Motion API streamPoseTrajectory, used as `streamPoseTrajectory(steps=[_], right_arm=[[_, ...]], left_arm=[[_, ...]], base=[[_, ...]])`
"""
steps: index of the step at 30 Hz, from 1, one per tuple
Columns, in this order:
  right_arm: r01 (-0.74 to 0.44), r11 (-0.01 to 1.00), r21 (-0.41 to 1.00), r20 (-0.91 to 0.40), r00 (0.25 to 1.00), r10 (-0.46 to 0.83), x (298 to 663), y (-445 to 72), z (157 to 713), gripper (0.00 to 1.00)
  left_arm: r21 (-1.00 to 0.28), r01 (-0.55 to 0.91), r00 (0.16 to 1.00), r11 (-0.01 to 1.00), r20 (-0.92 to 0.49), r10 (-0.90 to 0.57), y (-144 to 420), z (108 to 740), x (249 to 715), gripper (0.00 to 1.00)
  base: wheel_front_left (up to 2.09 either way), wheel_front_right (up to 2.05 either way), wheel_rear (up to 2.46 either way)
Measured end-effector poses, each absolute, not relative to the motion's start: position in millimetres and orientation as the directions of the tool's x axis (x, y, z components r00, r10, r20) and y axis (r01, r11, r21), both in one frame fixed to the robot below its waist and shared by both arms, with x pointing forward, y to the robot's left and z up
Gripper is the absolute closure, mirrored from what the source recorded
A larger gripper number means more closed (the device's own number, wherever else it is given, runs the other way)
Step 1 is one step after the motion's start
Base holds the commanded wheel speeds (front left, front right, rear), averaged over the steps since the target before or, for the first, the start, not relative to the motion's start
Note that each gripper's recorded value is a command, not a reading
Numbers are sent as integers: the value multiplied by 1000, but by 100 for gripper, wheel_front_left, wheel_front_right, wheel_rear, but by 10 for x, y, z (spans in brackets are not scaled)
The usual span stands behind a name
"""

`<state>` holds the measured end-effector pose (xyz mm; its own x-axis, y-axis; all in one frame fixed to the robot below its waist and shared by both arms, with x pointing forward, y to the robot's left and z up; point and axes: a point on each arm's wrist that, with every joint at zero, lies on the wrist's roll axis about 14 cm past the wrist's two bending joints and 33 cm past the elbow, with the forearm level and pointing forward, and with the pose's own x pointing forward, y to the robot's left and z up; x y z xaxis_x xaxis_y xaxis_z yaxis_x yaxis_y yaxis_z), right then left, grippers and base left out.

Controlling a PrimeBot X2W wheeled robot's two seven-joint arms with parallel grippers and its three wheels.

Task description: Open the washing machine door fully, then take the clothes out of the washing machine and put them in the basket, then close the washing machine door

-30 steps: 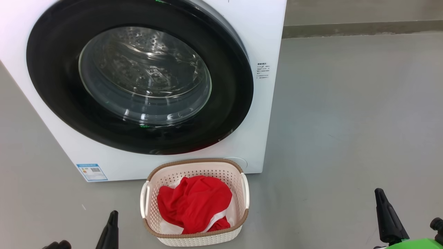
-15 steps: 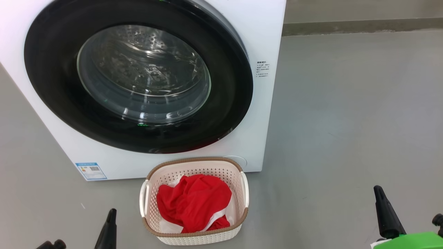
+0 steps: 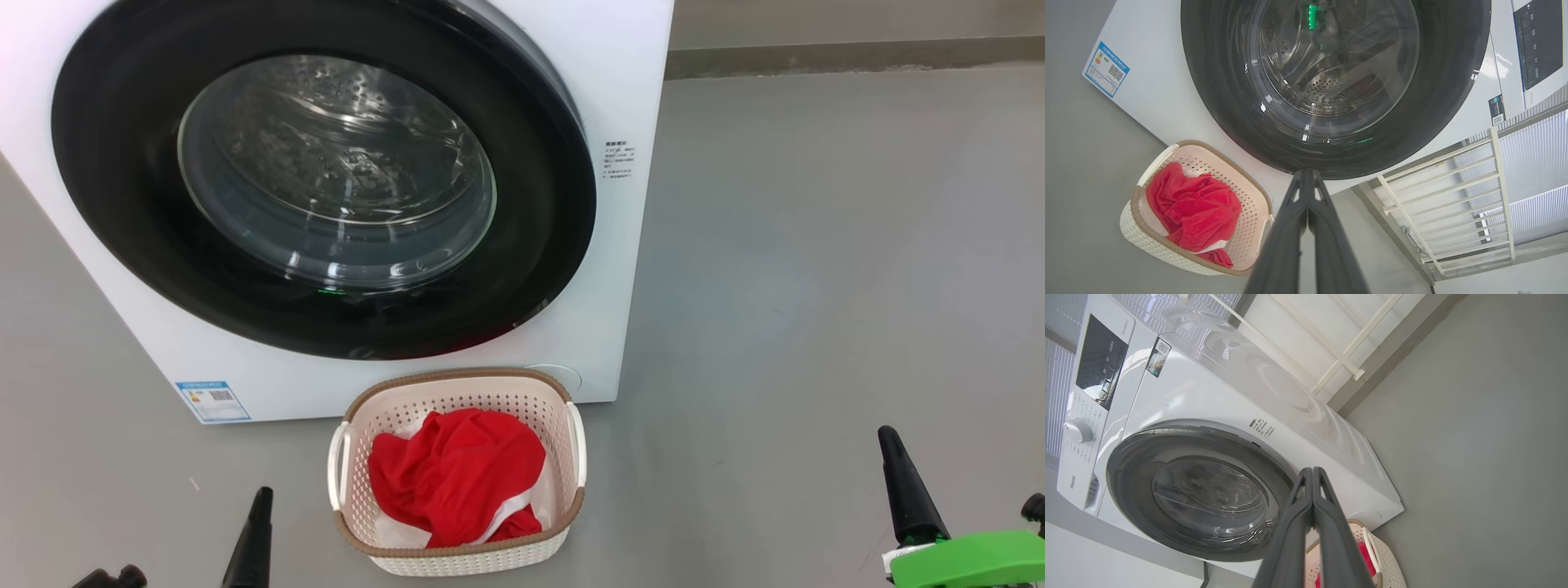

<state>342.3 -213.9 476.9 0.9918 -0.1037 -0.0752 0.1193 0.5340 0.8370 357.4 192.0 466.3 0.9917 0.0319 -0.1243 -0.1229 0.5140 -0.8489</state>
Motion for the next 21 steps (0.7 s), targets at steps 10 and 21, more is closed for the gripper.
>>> streamPoseTrajectory(steps=[10,21], right_arm=[[117,427,897,-85,992,-92,3488,-2124,4762,100],[110,315,943,-89,993,-79,3557,-2108,4765,100]], left_arm=[[-903,-118,993,414,-119,22,1912,4699,3629,100],[-945,-121,992,304,-124,9,1902,4695,3650,100]], base=[[0,0,0],[0,0,0]])
